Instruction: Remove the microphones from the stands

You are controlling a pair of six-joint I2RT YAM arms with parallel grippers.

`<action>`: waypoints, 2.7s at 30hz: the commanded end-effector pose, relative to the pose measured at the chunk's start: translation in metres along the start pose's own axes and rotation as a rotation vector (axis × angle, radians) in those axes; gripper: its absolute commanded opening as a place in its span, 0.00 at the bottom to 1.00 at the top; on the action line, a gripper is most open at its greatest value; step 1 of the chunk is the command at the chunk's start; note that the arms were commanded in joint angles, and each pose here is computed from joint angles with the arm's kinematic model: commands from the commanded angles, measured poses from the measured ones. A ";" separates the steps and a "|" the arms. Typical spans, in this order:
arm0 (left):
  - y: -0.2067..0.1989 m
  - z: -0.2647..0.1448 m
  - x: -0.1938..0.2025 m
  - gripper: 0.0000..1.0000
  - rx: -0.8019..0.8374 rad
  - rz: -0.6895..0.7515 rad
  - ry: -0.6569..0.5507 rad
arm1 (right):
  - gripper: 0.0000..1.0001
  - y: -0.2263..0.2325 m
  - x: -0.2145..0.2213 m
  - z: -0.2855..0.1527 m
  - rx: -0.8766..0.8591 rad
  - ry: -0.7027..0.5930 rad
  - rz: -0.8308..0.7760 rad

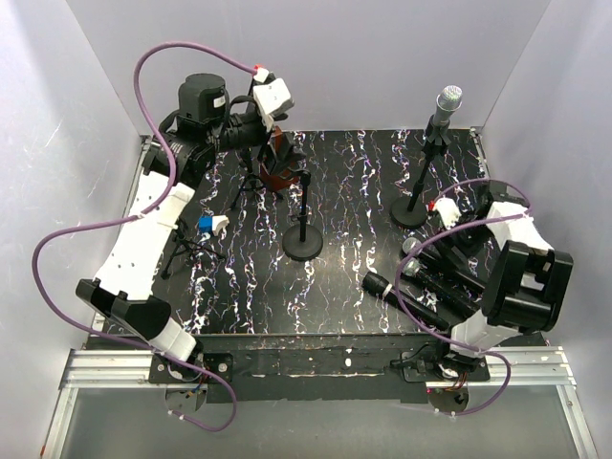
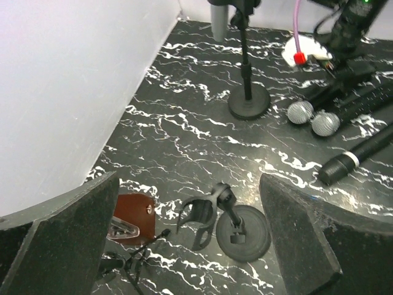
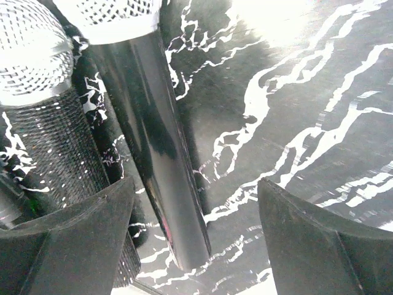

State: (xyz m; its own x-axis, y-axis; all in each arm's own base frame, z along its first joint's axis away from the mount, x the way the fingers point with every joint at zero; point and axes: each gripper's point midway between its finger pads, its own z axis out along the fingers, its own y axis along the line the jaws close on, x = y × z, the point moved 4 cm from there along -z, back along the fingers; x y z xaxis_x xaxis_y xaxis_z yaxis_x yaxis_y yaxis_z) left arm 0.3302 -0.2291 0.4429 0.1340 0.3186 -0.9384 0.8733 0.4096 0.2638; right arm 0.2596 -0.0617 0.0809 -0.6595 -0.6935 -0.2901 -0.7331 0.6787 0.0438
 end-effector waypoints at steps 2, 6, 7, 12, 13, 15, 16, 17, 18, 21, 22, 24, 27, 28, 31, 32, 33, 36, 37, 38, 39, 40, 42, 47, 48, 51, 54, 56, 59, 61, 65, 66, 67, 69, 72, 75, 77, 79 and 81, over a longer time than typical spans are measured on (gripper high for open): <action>-0.038 -0.020 0.011 0.96 0.173 0.092 0.043 | 0.88 0.006 -0.037 -0.069 0.084 -0.181 -0.020; -0.072 -0.013 0.049 0.93 0.365 0.182 0.157 | 0.89 0.029 -0.058 -0.097 0.053 -0.319 -0.031; -0.076 -0.010 0.055 0.93 0.378 0.194 0.173 | 0.88 0.038 -0.061 -0.101 0.035 -0.350 -0.041; -0.064 0.017 0.059 0.93 0.331 0.368 0.164 | 0.89 0.091 -0.076 -0.108 -0.090 -0.427 -0.139; -0.060 0.022 0.061 0.92 0.332 0.423 0.172 | 0.89 0.104 -0.080 -0.108 -0.117 -0.432 -0.179; -0.049 0.029 0.054 0.90 0.336 0.518 0.193 | 0.89 0.128 -0.088 -0.109 -0.154 -0.454 -0.267; -0.047 0.032 0.061 0.90 0.371 0.537 0.232 | 0.90 0.139 -0.093 -0.108 -0.170 -0.464 -0.318; -0.045 0.033 0.064 0.90 0.400 0.540 0.269 | 0.91 0.146 -0.096 -0.108 -0.172 -0.477 -0.348; -0.042 0.033 0.065 0.90 0.412 0.545 0.295 | 0.93 0.150 -0.099 -0.108 -0.161 -0.493 -0.360; -0.039 0.037 0.086 0.86 0.444 0.496 0.419 | 0.96 0.154 -0.108 -0.109 -0.134 -0.537 -0.352; -0.037 0.035 0.092 0.84 0.440 0.493 0.454 | 0.96 0.155 -0.108 -0.109 -0.142 -0.545 -0.341; -0.036 0.032 0.099 0.81 0.447 0.513 0.493 | 0.96 0.158 -0.111 -0.111 -0.164 -0.564 -0.326; -0.038 0.029 0.105 0.72 0.460 0.524 0.508 | 0.96 0.160 -0.115 -0.112 -0.180 -0.578 -0.316; -0.039 0.029 0.106 0.68 0.466 0.515 0.509 | 0.96 0.160 -0.116 -0.112 -0.187 -0.580 -0.320; -0.042 0.030 0.108 0.56 0.479 0.478 0.515 | 0.95 0.159 -0.120 -0.111 -0.197 -0.581 -0.321; -0.043 0.031 0.108 0.51 0.480 0.461 0.522 | 0.95 0.159 -0.122 -0.111 -0.204 -0.585 -0.320; -0.043 0.031 0.108 0.45 0.479 0.445 0.527 | 0.95 0.160 -0.124 -0.111 -0.216 -0.588 -0.312; -0.044 0.029 0.105 0.24 0.467 0.395 0.546 | 0.95 0.160 -0.139 -0.113 -0.243 -0.623 -0.279; -0.044 0.028 0.105 0.14 0.454 0.368 0.554 | 0.96 0.160 -0.145 -0.113 -0.252 -0.637 -0.254; -0.044 0.028 0.105 0.05 0.438 0.344 0.559 | 0.97 0.159 -0.153 -0.113 -0.249 -0.650 -0.234; -0.043 0.027 0.104 0.00 0.410 0.322 0.562 | 0.98 0.157 -0.163 -0.115 -0.244 -0.673 -0.207; -0.042 0.028 0.103 0.00 0.379 0.297 0.561 | 0.98 0.155 -0.173 -0.118 -0.247 -0.697 -0.180; -0.039 0.029 0.101 0.00 0.284 0.204 0.561 | 0.98 0.148 -0.196 -0.126 -0.250 -0.753 -0.085; -0.038 0.036 0.088 0.00 0.049 -0.187 0.524 | 0.98 0.135 -0.246 -0.128 -0.345 -0.787 0.155; -0.037 0.038 0.086 0.00 -0.004 -0.266 0.519 | 0.97 0.136 -0.254 -0.126 -0.369 -0.783 0.185; -0.041 0.040 0.088 0.00 -0.093 -0.493 0.521 | 0.93 0.144 -0.273 -0.117 -0.404 -0.749 0.225; -0.040 0.037 0.093 0.00 -0.198 -0.603 0.523 | 0.92 0.156 -0.286 -0.109 -0.435 -0.718 0.240; -0.029 0.034 0.098 0.00 -0.316 -0.647 0.537 | 0.92 0.165 -0.292 -0.103 -0.457 -0.695 0.242; -0.013 0.032 0.102 0.00 -0.406 -0.729 0.532 | 0.93 0.182 -0.297 -0.091 -0.497 -0.657 0.241; -0.006 0.033 0.103 0.00 -0.432 -0.798 0.516 | 0.94 0.191 -0.299 -0.084 -0.512 -0.640 0.222; 0.004 0.036 0.102 0.00 -0.446 -0.922 0.483 | 0.95 0.199 -0.307 -0.068 -0.530 -0.599 0.217; 0.005 0.037 0.101 0.00 -0.430 -0.936 0.474 | 0.95 0.199 -0.310 -0.065 -0.536 -0.593 0.227; 0.005 0.037 0.101 0.10 -0.408 -0.941 0.470 | 0.95 0.198 -0.313 -0.061 -0.542 -0.585 0.240; 0.004 0.039 0.097 0.48 -0.372 -0.938 0.456 | 0.94 0.195 -0.318 -0.058 -0.541 -0.578 0.252; 0.003 0.040 0.085 0.79 -0.289 -0.873 0.407 | 0.94 0.194 -0.321 -0.057 -0.539 -0.574 0.249; 0.006 0.038 0.070 0.92 -0.234 -0.806 0.337 | 0.94 0.190 -0.318 -0.058 -0.535 -0.569 0.248; 0.013 0.033 0.061 0.97 -0.199 -0.781 0.287 | 0.94 0.187 -0.314 -0.059 -0.532 -0.566 0.256; 0.020 0.022 0.050 0.98 -0.149 -0.738 0.223 | 0.94 0.181 -0.309 -0.060 -0.527 -0.566 0.269; 0.028 0.005 0.040 0.98 -0.080 -0.670 0.120 | 0.94 0.176 -0.302 -0.063 -0.518 -0.571 0.278</action>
State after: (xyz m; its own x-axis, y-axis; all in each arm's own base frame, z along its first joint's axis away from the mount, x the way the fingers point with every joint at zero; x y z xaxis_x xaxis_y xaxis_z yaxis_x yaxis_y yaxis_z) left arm 0.3747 -0.2334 0.3459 -0.6961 0.0956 -0.7115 0.5077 0.7663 -0.3938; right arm 0.3168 0.2664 0.2130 -0.7778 -0.2213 -0.5883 -0.6044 0.5204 0.6032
